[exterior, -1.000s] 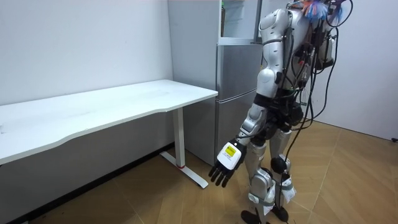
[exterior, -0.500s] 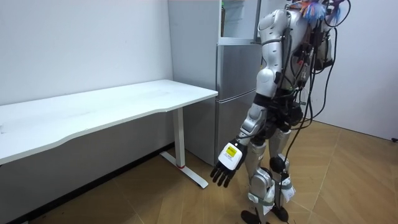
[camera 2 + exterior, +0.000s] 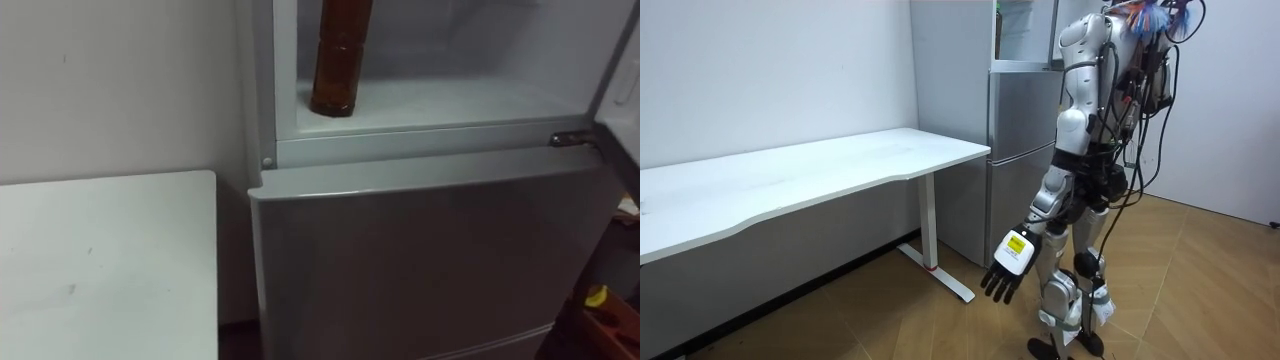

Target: Put the bottle in the upper fridge

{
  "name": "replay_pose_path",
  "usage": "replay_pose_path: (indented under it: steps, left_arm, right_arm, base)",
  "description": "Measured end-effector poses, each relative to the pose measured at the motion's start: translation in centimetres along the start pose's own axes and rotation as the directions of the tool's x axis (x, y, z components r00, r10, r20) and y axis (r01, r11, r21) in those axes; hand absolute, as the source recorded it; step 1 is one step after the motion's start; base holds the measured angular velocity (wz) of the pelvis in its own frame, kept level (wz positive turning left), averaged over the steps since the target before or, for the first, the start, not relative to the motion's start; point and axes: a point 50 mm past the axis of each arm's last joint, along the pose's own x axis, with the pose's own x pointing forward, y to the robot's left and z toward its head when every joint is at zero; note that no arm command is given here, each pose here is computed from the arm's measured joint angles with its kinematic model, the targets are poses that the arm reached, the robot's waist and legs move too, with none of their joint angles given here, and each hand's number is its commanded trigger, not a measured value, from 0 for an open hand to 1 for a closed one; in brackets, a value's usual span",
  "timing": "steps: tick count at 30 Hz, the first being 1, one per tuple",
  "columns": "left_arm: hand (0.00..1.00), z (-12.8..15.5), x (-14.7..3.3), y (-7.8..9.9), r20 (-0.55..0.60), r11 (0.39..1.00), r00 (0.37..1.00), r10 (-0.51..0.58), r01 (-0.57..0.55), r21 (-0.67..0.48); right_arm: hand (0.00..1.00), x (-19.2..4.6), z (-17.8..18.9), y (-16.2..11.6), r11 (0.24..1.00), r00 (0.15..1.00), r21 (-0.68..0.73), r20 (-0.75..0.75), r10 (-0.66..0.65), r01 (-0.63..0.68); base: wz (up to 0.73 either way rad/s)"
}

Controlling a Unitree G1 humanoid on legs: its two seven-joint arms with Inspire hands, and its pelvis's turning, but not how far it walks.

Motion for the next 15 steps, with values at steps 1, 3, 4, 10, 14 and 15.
replay_pose_path:
  steps: [1, 3, 4, 10, 14, 15]
  left_arm:
    - [0.00, 0.1, 0.0, 0.0, 0.002, 1.000, 1.000, 0.000, 0.000, 0.001]
    - [0.00, 0.1, 0.0, 0.0, 0.004, 1.000, 1.000, 0.005, -0.005, 0.000]
    - [0.00, 0.1, 0.0, 0.0, 0.004, 1.000, 1.000, 0.005, -0.005, 0.000]
    - [0.00, -0.5, -0.1, -0.2, -0.019, 1.000, 1.000, 0.011, -0.010, 0.027]
    - [0.00, -0.5, -0.2, -0.5, -0.010, 0.998, 1.000, -0.006, 0.006, 0.059]
    - [0.00, -0.3, -0.2, -0.7, -0.006, 0.998, 1.000, -0.009, 0.009, 0.059]
  right_arm:
    - [0.00, 0.0, 0.1, 0.1, 1.000, 1.000, 0.003, 0.001, 0.003, -0.003]
    - [0.00, -0.3, 0.2, 0.3, 1.000, 1.000, 0.011, 0.001, 0.019, -0.019]
    - [0.00, -0.3, 0.1, 0.4, 1.000, 1.000, 0.012, -0.001, 0.023, -0.023]
    - [0.00, -1.4, -0.2, 1.4, 0.996, 0.996, 0.025, -0.027, 0.086, -0.086]
    - [0.00, -2.0, -0.2, 2.7, 0.988, 0.989, 0.034, -0.015, 0.148, -0.147]
    - [0.00, -2.0, 0.0, 3.3, 0.984, 0.985, 0.051, -0.005, 0.170, -0.170]
  base:
    - [-0.07]
    - [-0.05]
    - [0.00]
    - [0.03]
    - [0.01]
    - [0.00]
